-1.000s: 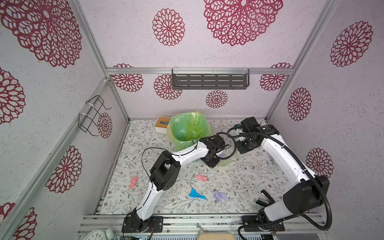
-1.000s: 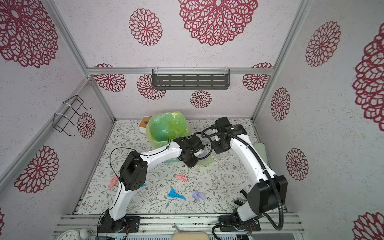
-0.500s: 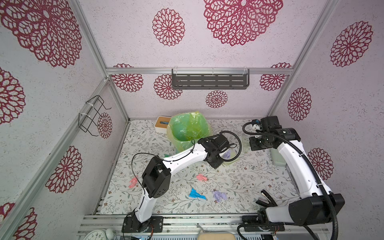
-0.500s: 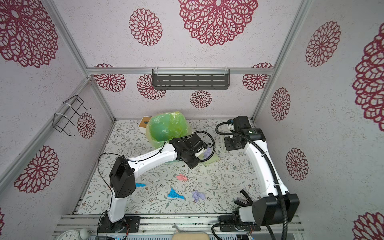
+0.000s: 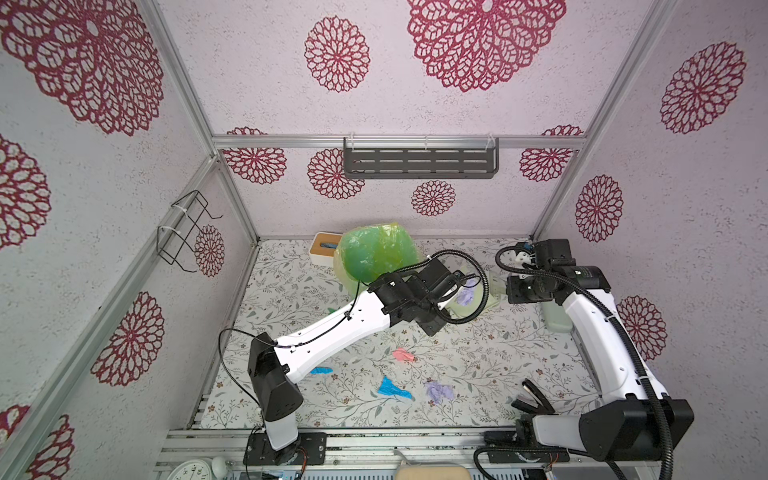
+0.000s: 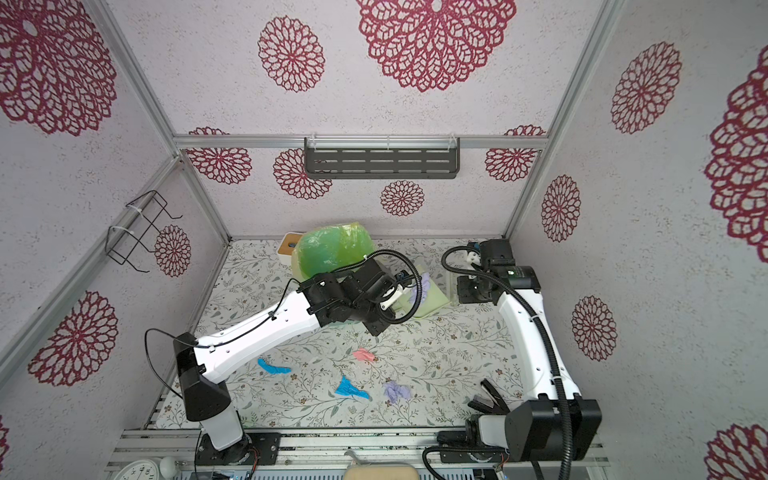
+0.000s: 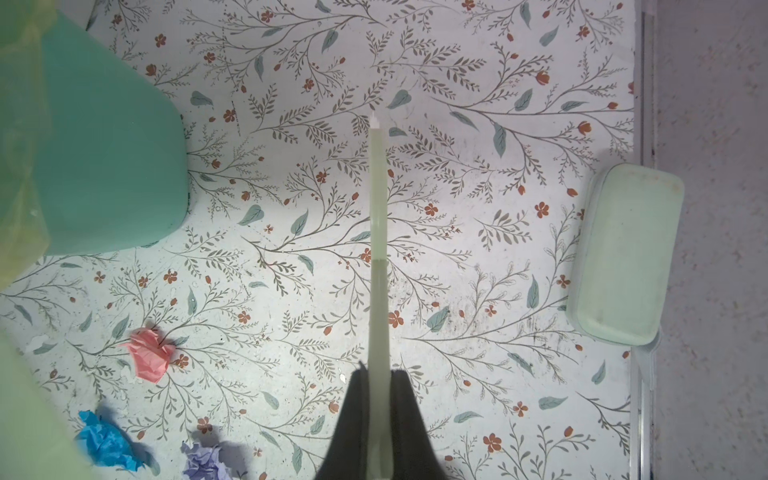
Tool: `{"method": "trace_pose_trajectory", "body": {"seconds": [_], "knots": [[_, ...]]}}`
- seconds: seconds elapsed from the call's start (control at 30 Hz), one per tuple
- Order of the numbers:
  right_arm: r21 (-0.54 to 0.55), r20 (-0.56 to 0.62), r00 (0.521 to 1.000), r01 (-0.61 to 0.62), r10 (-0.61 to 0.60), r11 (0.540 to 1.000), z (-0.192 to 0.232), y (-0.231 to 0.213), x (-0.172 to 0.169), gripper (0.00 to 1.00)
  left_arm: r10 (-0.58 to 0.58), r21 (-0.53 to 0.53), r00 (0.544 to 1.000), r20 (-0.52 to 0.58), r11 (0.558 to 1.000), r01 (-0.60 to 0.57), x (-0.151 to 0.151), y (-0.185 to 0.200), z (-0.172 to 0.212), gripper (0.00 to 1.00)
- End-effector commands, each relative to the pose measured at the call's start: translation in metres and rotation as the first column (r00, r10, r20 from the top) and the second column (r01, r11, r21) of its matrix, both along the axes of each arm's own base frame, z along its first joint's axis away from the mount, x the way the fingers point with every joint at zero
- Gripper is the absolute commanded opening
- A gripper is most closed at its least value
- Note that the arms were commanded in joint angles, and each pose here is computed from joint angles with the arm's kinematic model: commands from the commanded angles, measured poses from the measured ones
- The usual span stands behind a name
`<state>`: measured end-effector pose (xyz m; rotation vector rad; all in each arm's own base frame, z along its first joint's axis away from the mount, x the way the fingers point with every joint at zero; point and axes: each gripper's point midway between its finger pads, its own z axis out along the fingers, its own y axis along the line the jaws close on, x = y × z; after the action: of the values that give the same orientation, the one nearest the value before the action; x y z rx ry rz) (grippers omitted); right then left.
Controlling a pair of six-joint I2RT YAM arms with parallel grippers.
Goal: Sweep away the paper scraps from the table
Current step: 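Carry the dustpan to the bin with the left gripper while the right withdraws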
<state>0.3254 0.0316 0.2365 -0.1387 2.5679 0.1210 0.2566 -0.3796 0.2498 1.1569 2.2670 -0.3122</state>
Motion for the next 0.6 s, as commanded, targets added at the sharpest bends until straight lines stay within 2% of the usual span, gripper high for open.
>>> {"method": "trace_pose_trajectory", "body": {"seconds": [0.0,0.3,0.57], "knots": [[0.046,0.052,0.999,0.009,-0.011,0.999,0.013,0.003,0.001,0.00,0.043,-0.048,0.998,0.053,0.998,-0.040,-0.003,0.015,0.041,0.11],[0.074,0.055,0.998,0.007,-0.012,0.997,0.007,0.005,0.003,0.00,0.160,-0.014,0.977,0.137,0.987,-0.160,0.004,0.066,0.076,0.11],[0.081,0.054,0.999,0.000,-0.005,0.997,0.006,0.006,0.004,0.00,0.313,-0.031,0.935,0.165,0.950,-0.312,0.020,0.130,0.092,0.11]]}}
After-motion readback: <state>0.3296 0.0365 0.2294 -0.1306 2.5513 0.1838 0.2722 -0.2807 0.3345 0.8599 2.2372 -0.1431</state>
